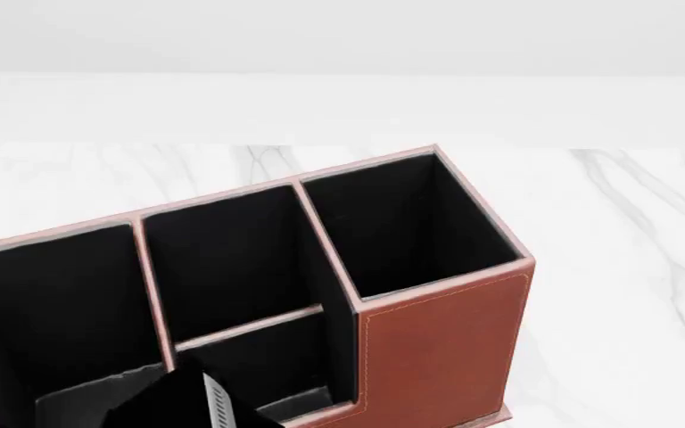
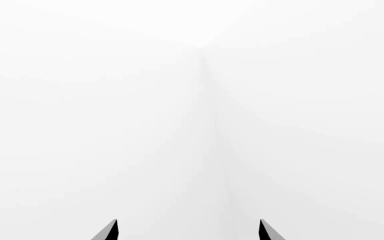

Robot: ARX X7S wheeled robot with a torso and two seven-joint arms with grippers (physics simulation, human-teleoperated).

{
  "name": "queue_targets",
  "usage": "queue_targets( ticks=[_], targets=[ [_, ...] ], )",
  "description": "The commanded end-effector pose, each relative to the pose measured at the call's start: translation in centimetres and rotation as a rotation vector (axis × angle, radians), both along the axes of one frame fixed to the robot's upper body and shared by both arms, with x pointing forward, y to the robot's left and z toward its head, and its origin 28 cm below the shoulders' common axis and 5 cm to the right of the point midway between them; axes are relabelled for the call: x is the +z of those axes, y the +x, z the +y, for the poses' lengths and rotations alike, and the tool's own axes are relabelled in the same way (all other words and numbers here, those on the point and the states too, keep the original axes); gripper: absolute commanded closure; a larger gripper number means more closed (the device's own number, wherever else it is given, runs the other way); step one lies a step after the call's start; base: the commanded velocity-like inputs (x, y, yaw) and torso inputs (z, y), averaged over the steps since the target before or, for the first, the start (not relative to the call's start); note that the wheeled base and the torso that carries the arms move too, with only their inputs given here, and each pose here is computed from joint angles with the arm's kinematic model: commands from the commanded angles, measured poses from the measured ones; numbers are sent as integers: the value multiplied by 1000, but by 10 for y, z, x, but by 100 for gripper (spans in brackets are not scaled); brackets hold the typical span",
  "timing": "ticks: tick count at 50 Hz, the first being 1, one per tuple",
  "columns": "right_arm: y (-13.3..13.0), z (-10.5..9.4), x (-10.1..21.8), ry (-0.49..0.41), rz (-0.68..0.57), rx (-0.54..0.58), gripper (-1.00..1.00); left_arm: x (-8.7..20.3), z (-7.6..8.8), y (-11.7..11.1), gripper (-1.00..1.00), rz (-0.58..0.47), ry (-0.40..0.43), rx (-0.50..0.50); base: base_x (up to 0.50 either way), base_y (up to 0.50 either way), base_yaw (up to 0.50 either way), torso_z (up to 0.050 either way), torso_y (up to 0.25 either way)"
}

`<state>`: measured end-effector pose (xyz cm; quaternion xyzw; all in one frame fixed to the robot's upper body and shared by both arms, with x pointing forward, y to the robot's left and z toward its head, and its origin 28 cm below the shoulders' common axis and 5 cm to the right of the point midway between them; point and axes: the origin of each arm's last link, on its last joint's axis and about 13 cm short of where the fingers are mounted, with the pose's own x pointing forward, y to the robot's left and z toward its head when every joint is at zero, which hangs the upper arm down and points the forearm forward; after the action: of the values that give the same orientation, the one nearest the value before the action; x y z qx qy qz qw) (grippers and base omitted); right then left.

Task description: Pick up the book and place it in the front compartment of the caddy.

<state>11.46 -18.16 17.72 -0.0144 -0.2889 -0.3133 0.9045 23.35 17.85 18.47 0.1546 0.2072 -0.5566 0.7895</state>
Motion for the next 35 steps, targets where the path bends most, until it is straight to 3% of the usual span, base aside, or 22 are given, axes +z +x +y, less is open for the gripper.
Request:
queue_targets(
  ticks=[1, 35],
  targets=[
    [0, 0, 0, -1, 0, 2, -100, -14, -1, -2, -100, 14, 25, -13, 0, 0, 0, 0, 0],
    [-1, 0, 2, -2, -1, 5, -100, -49, -6, 3, -100, 37, 107, -22, 0, 0, 0, 0, 0]
  ],
)
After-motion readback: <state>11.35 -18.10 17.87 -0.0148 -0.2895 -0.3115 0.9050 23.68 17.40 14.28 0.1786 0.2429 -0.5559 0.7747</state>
